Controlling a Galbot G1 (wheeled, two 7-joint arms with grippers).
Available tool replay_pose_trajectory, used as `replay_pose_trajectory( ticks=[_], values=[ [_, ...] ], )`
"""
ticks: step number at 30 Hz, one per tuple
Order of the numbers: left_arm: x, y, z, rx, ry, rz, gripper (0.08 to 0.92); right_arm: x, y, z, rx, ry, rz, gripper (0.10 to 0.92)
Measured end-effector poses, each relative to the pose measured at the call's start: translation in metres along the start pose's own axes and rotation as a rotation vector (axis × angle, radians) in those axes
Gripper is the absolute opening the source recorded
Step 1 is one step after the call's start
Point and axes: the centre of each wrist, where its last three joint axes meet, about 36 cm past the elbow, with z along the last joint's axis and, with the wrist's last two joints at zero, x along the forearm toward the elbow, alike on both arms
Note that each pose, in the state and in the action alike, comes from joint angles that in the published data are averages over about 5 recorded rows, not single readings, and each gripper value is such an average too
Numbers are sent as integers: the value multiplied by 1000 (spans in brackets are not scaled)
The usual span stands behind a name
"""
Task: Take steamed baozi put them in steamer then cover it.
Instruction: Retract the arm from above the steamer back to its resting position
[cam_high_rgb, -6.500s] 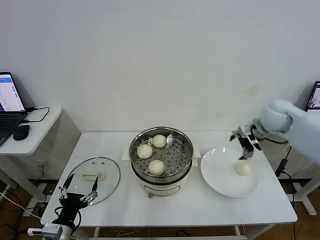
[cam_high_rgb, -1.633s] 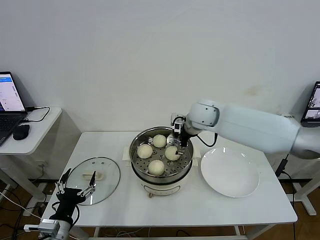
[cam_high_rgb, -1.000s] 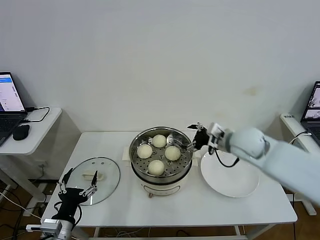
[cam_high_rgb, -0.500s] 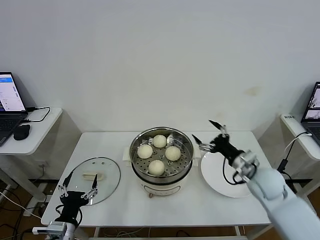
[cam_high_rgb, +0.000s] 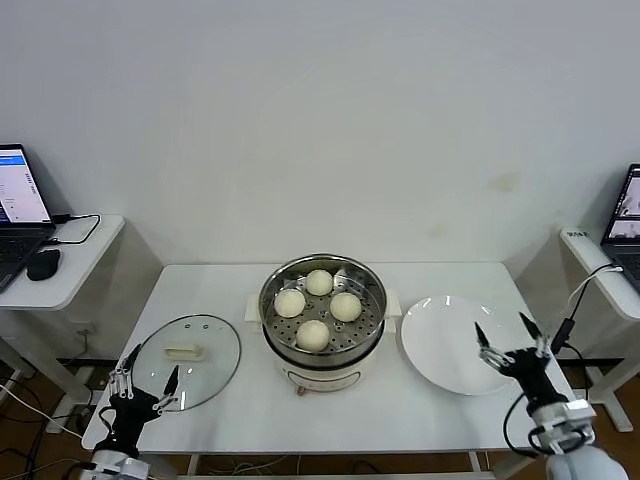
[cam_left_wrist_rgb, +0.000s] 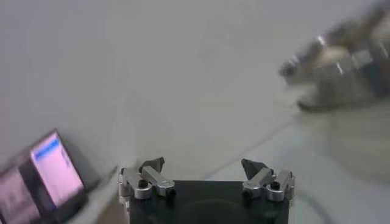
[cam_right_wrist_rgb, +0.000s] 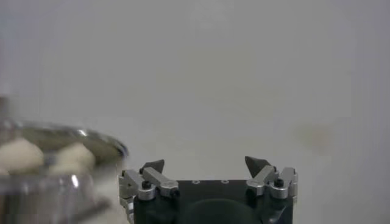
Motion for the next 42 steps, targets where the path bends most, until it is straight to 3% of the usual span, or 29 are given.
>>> replay_pose_trajectory(
  ticks=[7, 15, 32, 42],
  values=[
    [-10, -5, 34, -301, -58, 50, 823, 29, -3, 22, -9, 43, 96, 823],
    [-32, -10, 68, -479, -103, 99, 823, 50, -1, 37, -16, 76, 156, 823],
    [-93, -16, 91, -603, -134, 123, 823, 78, -2, 57, -8, 129, 220, 823],
    [-127, -19, 99, -618, -122, 133, 823, 83, -6, 60, -1, 143, 233, 823]
  ],
)
